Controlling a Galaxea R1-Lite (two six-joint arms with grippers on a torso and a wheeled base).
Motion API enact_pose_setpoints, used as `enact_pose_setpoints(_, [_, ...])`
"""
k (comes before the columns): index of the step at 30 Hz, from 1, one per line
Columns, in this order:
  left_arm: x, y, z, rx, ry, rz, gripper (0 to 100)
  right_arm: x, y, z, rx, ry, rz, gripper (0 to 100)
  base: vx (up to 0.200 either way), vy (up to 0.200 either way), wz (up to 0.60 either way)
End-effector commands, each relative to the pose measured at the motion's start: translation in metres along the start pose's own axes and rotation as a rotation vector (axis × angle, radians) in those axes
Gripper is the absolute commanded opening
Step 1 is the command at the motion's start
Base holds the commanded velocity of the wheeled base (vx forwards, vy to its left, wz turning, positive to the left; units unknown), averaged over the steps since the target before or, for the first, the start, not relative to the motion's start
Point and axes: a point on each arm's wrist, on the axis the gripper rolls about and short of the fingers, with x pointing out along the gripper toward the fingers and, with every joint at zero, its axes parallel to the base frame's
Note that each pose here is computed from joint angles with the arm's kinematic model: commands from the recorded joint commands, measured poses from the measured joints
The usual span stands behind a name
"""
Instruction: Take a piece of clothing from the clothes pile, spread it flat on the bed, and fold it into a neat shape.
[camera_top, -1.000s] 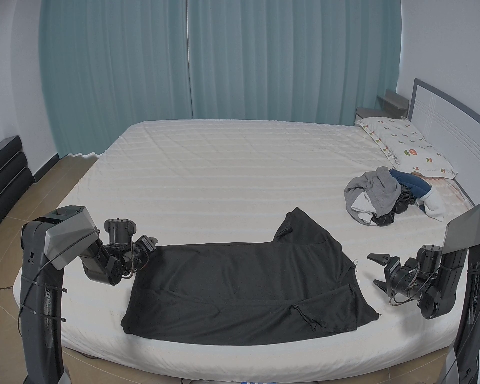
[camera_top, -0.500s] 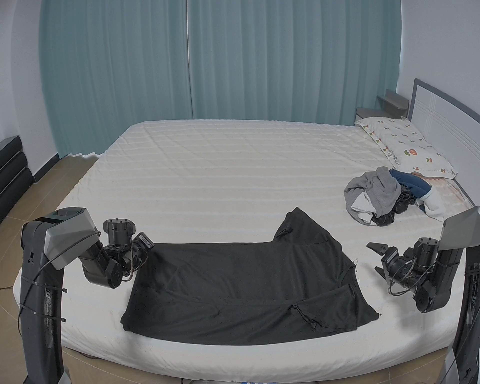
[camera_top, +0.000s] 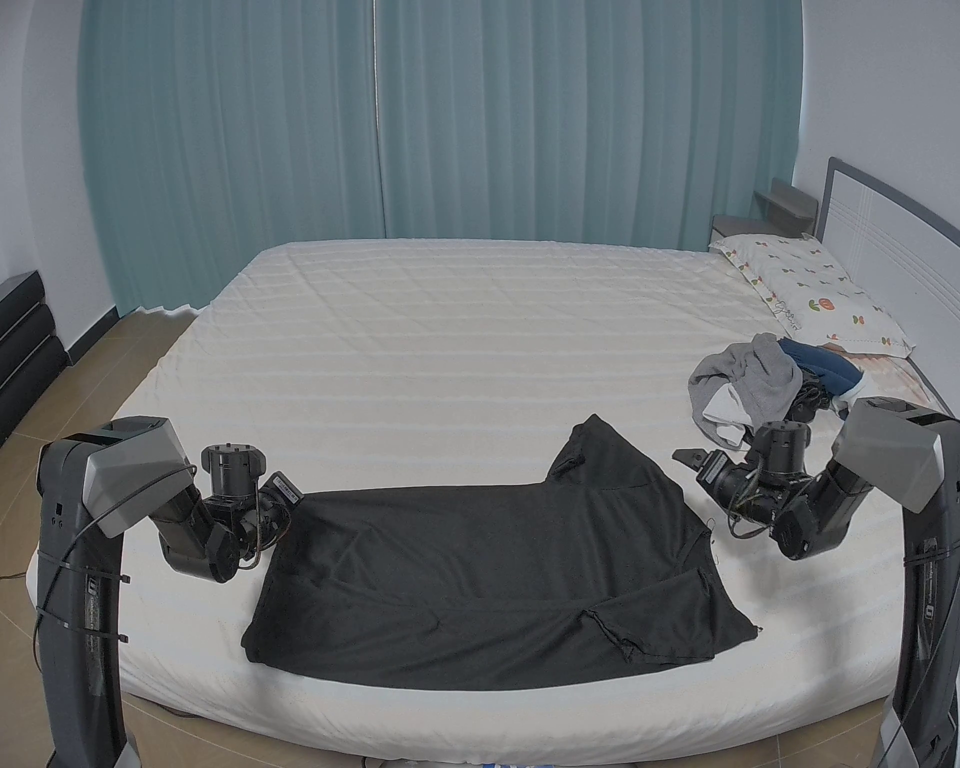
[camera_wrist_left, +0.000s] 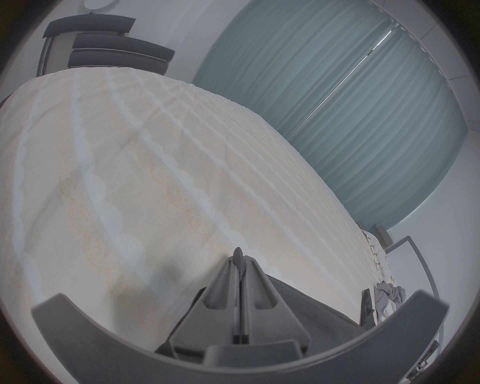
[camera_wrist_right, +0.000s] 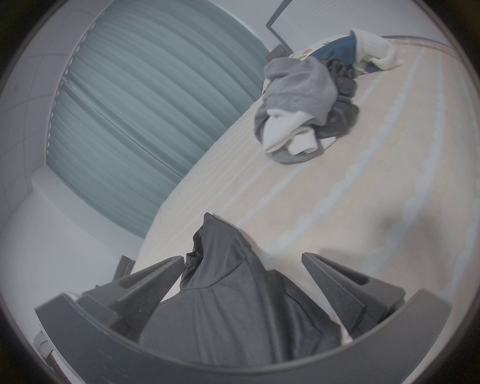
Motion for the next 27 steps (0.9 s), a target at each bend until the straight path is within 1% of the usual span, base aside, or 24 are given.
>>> enact_pose_setpoints(1, [-0.003, 0.007, -0.001, -0.010, 0.013, 0.018, 0, 0.047, 0.032, -0.021, -0.111, 0.061, -0.010, 100, 0.000, 0.000, 0.00])
enact_pose_setpoints(4, [-0.002, 0.007, -0.002, -0.010, 0.015, 0.021, 0, 0.057, 0.035, -0.021, -0.151, 0.075, -0.014, 100, 0.000, 0.000, 0.00])
enact_pose_setpoints(6, [-0.002, 0.009, -0.003, -0.011, 0.016, 0.024, 0, 0.061, 0.033, -0.021, -0.196, 0.090, -0.026, 100, 0.000, 0.000, 0.00])
enact_pose_setpoints(7, [-0.002, 0.010, -0.001, -0.013, 0.013, 0.027, 0, 0.064, 0.033, -0.020, -0.216, 0.086, -0.026, 100, 0.000, 0.000, 0.00])
enact_pose_setpoints(8, [-0.002, 0.010, -0.001, -0.013, 0.013, 0.027, 0, 0.065, 0.033, -0.020, -0.218, 0.086, -0.026, 100, 0.000, 0.000, 0.00])
enact_pose_setpoints(9, [-0.002, 0.011, 0.000, -0.015, 0.011, 0.029, 0, 0.069, 0.035, -0.016, -0.233, 0.068, -0.016, 100, 0.000, 0.000, 0.00])
enact_pose_setpoints(11, [-0.003, 0.012, 0.000, -0.015, 0.015, 0.032, 0, 0.073, 0.039, -0.013, -0.234, 0.060, -0.009, 100, 0.000, 0.000, 0.00])
enact_pose_setpoints(19, [-0.003, 0.012, 0.000, -0.015, 0.015, 0.032, 0, 0.082, 0.039, -0.018, -0.251, 0.052, -0.021, 100, 0.000, 0.000, 0.00])
enact_pose_setpoints(24, [-0.002, 0.011, -0.001, -0.013, 0.014, 0.029, 0, 0.091, 0.035, -0.017, -0.251, 0.032, -0.032, 100, 0.000, 0.000, 0.00])
enact_pose_setpoints(27, [-0.001, 0.011, 0.000, -0.013, 0.012, 0.026, 0, 0.092, 0.032, -0.021, -0.252, 0.045, -0.037, 100, 0.000, 0.000, 0.00])
